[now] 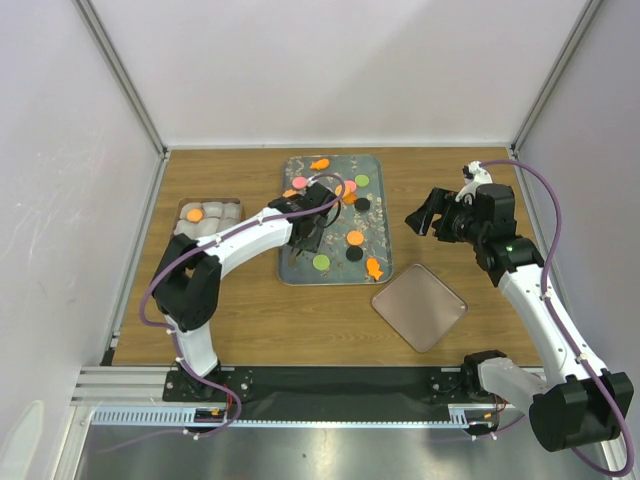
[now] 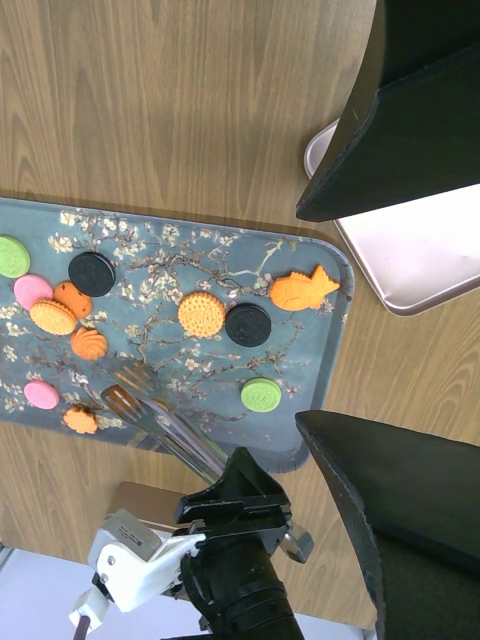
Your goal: Pack the cookies
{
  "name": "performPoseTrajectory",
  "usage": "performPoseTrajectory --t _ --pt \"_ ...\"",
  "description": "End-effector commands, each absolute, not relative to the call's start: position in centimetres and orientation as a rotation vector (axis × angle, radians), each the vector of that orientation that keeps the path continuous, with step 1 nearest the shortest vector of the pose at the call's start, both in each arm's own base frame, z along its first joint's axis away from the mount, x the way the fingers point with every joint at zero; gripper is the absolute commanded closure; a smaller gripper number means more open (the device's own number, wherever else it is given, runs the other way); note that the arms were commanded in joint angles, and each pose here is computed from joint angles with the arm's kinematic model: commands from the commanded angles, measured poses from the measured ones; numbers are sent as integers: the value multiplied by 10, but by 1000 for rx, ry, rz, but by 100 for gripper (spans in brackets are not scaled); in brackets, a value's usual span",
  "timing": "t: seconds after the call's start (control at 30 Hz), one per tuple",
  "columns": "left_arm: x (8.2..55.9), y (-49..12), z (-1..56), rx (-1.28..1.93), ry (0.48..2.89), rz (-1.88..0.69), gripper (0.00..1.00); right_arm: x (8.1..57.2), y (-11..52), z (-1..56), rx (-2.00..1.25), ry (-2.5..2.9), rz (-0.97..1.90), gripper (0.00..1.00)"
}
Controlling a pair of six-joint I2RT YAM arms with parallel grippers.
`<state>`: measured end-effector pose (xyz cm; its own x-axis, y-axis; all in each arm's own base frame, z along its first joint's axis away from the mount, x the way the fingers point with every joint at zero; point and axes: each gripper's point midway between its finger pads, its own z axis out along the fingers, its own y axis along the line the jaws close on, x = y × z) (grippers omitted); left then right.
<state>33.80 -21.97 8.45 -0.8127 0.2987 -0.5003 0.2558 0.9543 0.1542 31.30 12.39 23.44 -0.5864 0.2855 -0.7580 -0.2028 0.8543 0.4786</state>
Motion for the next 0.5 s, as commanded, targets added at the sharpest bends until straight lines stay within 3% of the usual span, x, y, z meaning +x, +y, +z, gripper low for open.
performPoseTrajectory --t 0.0,0.47 --pt "349 -229 101 409 2510 102 56 317 123 246 49 2055 653 17" --pt "356 -226 147 360 2424 65 59 317 122 245 50 2056 650 17"
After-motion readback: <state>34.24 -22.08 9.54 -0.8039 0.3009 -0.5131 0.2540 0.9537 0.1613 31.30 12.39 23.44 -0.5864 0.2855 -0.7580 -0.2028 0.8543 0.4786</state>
